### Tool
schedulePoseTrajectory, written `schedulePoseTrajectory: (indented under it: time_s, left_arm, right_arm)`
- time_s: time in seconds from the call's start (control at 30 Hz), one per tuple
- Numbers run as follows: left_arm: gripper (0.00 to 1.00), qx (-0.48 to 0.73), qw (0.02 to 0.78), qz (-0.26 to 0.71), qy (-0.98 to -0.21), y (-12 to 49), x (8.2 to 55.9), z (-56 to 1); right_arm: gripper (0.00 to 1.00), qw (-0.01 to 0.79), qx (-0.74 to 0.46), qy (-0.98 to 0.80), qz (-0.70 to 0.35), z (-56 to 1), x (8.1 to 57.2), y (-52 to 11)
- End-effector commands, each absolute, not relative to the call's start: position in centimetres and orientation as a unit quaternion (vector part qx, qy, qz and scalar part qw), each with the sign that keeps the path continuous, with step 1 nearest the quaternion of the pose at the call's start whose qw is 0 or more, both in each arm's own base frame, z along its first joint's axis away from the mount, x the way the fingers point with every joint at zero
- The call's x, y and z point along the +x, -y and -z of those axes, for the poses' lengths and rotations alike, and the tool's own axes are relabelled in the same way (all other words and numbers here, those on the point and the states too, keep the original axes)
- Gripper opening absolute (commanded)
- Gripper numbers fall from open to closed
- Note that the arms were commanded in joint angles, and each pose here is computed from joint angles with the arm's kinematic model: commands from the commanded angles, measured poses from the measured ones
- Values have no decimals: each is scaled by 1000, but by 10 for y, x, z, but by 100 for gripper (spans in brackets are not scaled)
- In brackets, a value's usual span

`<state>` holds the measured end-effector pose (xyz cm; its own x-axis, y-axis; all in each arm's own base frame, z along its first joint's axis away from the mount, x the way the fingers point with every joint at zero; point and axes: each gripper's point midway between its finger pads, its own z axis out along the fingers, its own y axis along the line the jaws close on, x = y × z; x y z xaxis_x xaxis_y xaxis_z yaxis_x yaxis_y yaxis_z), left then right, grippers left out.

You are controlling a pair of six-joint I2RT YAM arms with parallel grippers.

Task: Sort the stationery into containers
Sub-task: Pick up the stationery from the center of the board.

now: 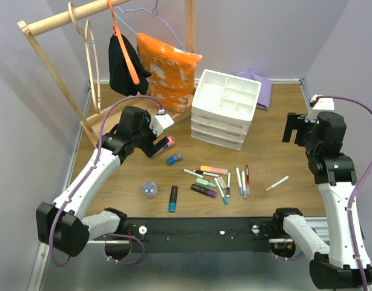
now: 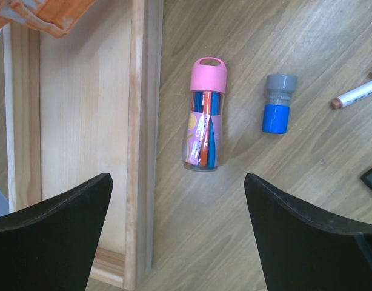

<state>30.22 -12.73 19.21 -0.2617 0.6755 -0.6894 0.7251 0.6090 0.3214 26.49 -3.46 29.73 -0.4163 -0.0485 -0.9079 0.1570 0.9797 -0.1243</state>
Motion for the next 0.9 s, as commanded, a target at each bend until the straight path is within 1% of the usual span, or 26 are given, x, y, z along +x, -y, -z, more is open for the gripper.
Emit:
schedulePoseTrajectory:
  time_s: [0.0, 0.07, 0.13, 0.23, 0.43, 0.47, 0.5, 0.57, 0.6, 0.63, 0.67, 0.7, 0.87]
  left_arm:
    - [99, 480, 405, 14, -778, 130, 314, -187]
    - [99, 488, 397, 3, -777, 128, 321, -182]
    - [99, 485, 392, 0, -782, 125, 330, -181]
    - [99, 478, 386, 5, -789, 121, 337, -185]
    - [99, 516, 347, -7, -783, 115, 343, -160]
    - [99, 522, 328, -6, -788, 112, 343, -149]
    - [98, 529, 324, -12, -784, 110, 347, -150]
    - [97, 526, 299, -13, -796, 103, 352, -138]
    - [97, 518, 299, -18, -801, 101, 358, -139]
    - [95, 512, 292, -22, -807, 99, 360, -137]
    - [92, 515, 264, -14, -815, 97, 357, -125]
    - [87, 518, 263, -11, -814, 98, 361, -126]
    - [83, 522, 256, 18, -814, 111, 370, -120]
  right_arm:
    - [100, 562, 21, -823, 79, -313, 263, 28]
    - [100, 559, -31, -827, 58, -308, 258, 14]
    - [100, 572, -62, -817, 25, -311, 256, -1]
    - [100, 547, -42, -836, 1, -296, 261, -6]
    - [100, 544, -43, -838, -4, -290, 266, -8]
    - [100, 538, -40, -842, -5, -288, 269, -8]
    - [100, 536, -37, -843, -6, -287, 270, -8]
    - [100, 535, -31, -844, -10, -287, 273, -8]
    - [100, 535, -30, -844, -13, -287, 274, -9]
    - [100, 535, -32, -844, -15, -287, 274, -10]
    - [100, 534, -31, -845, -15, -286, 274, -10]
    - [100, 534, -30, -845, -15, -285, 274, -10]
    - [100, 529, -25, -848, -1, -277, 277, -5]
